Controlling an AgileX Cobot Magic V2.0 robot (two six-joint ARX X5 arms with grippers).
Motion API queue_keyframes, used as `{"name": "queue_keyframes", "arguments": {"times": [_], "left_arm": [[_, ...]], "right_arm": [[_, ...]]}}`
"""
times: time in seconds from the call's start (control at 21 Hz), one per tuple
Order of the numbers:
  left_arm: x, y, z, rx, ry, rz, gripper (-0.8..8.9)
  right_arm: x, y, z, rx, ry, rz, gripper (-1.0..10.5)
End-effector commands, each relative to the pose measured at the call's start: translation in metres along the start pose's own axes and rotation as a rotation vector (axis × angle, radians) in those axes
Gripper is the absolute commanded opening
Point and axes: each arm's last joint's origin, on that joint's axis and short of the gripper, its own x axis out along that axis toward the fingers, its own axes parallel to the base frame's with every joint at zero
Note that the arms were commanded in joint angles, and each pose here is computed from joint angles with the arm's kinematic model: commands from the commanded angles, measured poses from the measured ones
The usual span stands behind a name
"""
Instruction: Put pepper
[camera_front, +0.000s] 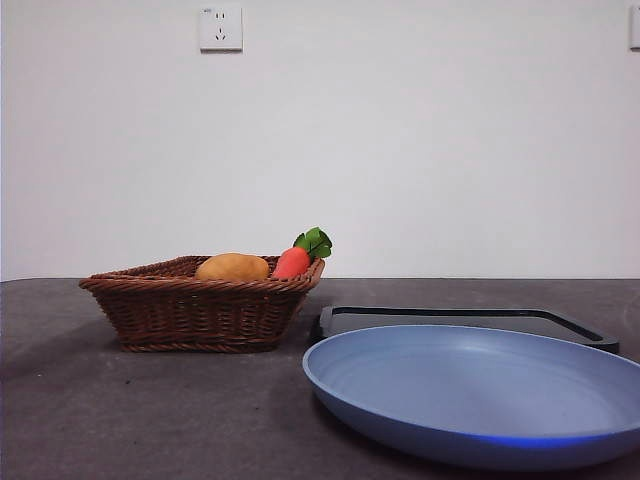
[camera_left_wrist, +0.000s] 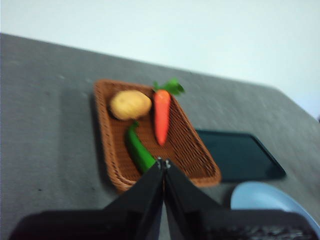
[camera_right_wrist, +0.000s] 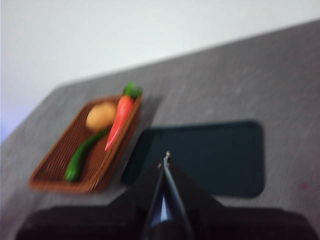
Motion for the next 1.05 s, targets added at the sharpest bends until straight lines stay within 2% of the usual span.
{"name": "queue_keyframes", "arguments": {"times": [0.05,0.29,0.48,0.76,0.81,0.86,0.95,1.0,1.05], "left_arm": [[0.003,-0.004,0.013,0.083,0.064,-0.058,0.06],[0.009,-0.009,0.030,0.106,0.176,-0.164,0.06],[0.010,-0.012,0.041,0.125,0.249,-0.184,0.06],[0.011,-0.014,0.051,0.124,0.265,-0.180,0.11],[0.011,-0.014,0.051,0.119,0.267,-0.180,0.35],[0.011,-0.014,0.051,0.111,0.269,-0.177,1.15],[0.011,-0.014,0.051,0.102,0.270,-0.174,3.39],[0.011,-0.014,0.051,0.084,0.272,-0.173,3.62],[0.011,-0.014,0.051,0.084,0.272,-0.173,3.62]], "right_arm": [[-0.003,0.007,0.017,-0.084,0.084,0.027,0.1],[-0.005,0.013,0.035,-0.148,0.260,0.036,0.1],[-0.007,0.015,0.041,-0.188,0.371,0.034,0.1],[-0.005,0.015,0.040,-0.206,0.415,0.035,0.1],[-0.005,0.014,0.040,-0.205,0.417,0.034,0.1],[-0.004,0.014,0.040,-0.204,0.419,0.034,0.4],[-0.002,0.013,0.040,-0.199,0.427,0.033,2.1],[-0.001,0.013,0.040,-0.197,0.432,0.030,3.0],[0.001,0.013,0.040,-0.186,0.438,0.028,3.3]]}}
